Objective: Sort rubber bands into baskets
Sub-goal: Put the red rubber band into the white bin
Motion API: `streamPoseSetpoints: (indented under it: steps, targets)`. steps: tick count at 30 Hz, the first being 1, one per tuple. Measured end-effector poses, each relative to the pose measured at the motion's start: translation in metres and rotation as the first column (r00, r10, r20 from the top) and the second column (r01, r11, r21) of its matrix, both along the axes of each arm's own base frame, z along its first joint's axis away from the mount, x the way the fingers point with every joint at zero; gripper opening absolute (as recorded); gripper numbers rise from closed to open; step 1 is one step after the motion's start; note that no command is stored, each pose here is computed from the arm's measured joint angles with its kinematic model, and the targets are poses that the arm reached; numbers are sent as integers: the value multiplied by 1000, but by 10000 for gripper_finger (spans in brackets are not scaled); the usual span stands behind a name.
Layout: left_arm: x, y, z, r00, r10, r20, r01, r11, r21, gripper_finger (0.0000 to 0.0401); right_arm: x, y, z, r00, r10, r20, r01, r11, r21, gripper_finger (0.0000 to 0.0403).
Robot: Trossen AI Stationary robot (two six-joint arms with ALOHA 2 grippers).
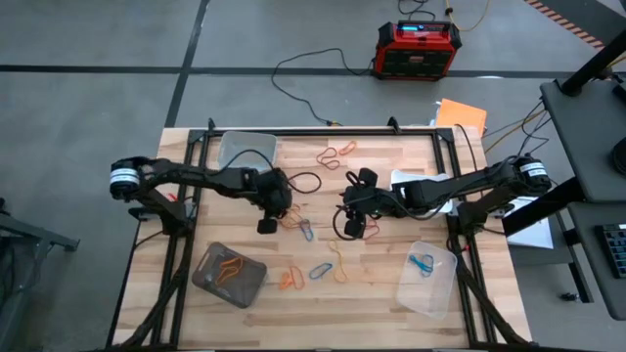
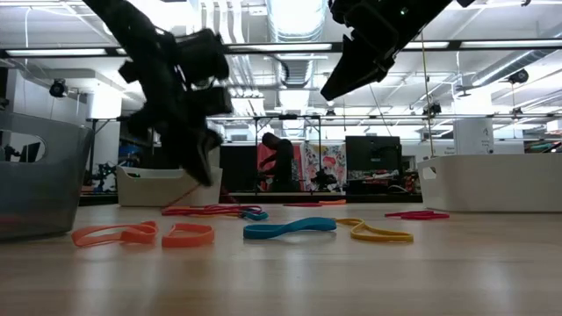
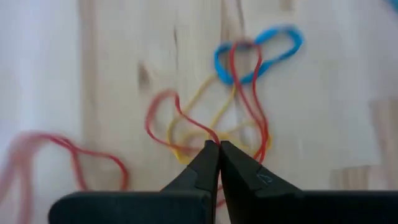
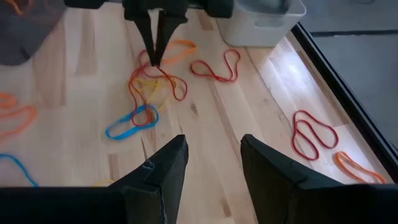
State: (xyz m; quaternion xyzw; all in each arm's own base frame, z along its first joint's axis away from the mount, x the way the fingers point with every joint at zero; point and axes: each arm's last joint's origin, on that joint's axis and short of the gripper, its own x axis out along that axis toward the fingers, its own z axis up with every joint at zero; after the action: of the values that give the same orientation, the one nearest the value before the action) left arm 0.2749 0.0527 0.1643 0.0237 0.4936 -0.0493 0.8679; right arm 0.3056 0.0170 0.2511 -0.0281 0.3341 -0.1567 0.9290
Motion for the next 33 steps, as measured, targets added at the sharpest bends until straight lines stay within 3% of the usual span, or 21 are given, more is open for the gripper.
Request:
streamPoseSetpoints:
  steps: [6,11,25,33]
  targets:
    - [-2,0,46,976,-48,213,32,997,77,0,6,0,-2,989,53,138,-51,999,-16,146]
    - [-5,-1,68,946,-64,318,30,993,110,0,16,-3,-4,961,89,264,-87,996,-18,157]
    - [0,-2,94,842,-87,533,24,992,125,0,51,-26,-41,947,40,317,-27,999,-47,269]
    - [2,-2,97,822,-81,563,14,992,123,0,67,-35,-58,909,69,412,-58,998,-39,296]
